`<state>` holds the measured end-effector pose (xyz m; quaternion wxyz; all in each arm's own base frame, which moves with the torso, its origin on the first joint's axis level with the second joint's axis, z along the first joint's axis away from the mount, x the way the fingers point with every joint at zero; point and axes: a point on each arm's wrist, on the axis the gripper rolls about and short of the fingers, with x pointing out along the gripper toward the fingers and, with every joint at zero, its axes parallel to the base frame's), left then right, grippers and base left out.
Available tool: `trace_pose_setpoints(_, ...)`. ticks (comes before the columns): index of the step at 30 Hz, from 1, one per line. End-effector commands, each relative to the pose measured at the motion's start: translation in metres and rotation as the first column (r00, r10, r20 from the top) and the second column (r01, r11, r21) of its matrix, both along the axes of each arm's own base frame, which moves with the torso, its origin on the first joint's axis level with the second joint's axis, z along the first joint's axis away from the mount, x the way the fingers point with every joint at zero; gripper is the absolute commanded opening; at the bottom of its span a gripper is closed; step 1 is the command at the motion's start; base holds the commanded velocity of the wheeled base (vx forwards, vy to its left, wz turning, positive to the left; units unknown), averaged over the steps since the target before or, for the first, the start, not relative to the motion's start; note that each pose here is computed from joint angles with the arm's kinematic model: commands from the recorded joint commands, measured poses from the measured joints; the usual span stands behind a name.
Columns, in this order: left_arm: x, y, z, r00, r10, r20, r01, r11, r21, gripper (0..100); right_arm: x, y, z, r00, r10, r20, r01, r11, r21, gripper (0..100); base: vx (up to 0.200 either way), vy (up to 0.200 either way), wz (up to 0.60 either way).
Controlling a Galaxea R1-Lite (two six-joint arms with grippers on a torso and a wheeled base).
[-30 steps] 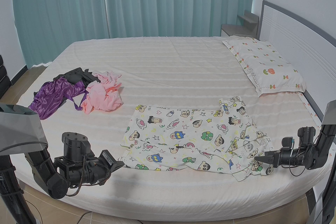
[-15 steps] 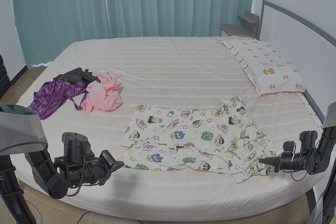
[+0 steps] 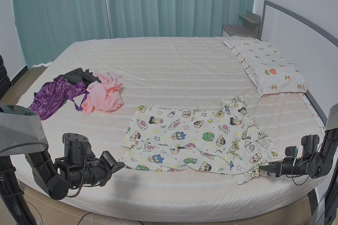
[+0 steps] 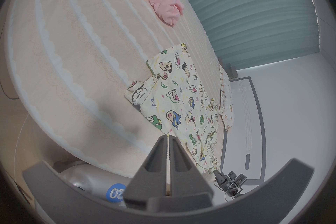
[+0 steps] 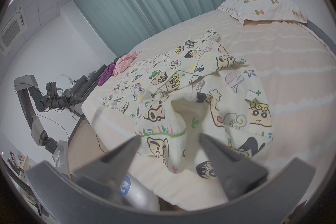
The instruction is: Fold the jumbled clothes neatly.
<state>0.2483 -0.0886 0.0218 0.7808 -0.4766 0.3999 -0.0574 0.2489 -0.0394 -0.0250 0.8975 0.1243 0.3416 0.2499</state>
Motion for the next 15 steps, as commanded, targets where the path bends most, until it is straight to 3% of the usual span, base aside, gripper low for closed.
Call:
trace_pose_setpoints(1, 0.0, 0.0, 0.0, 1.0, -0.001, 0.0, 0.001, 1.0, 0.0, 0, 0.003, -0.008, 0.016, 0.997, -0.04, 0.064, 0.04, 0.999, -0.001, 100, 0.0, 0.0, 0.0)
trace_pose_setpoints(7, 0.0, 0.0, 0.0, 1.0, -0.001, 0.0, 0.001, 1.0, 0.0, 0, 0.013, -0.016, 0.052, 0.979, -0.133, 0.154, 0.124, 0.99, 0.065, 100, 0.0, 0.0, 0.0)
trace_pose_setpoints(12, 0.0, 0.0, 0.0, 1.0, -0.001, 0.001, 0.001, 1.0, -0.001, 0, 0.009, 0.0, 0.07, 0.979, -0.107, 0.173, 0.089, 0.99, 0.107, 100, 0.0, 0.0, 0.0)
trace_pose_setpoints(13, 0.001, 0.0, 0.0, 1.0, 0.001, 0.001, -0.001, 1.0, -0.001, 0, 0.009, 0.034, 0.072, 0.992, -0.039, 0.122, 0.019, 0.987, 0.159, 100, 0.0, 0.0, 0.0)
trace_pose_setpoints(15, 0.0, 0.0, 0.0, 1.0, 0.001, 0.001, -0.001, 1.0, -0.001, 0, 0.016, 0.06, 0.071, 0.996, -0.037, 0.083, 0.021, 0.983, 0.184, 100, 0.0, 0.0, 0.0)
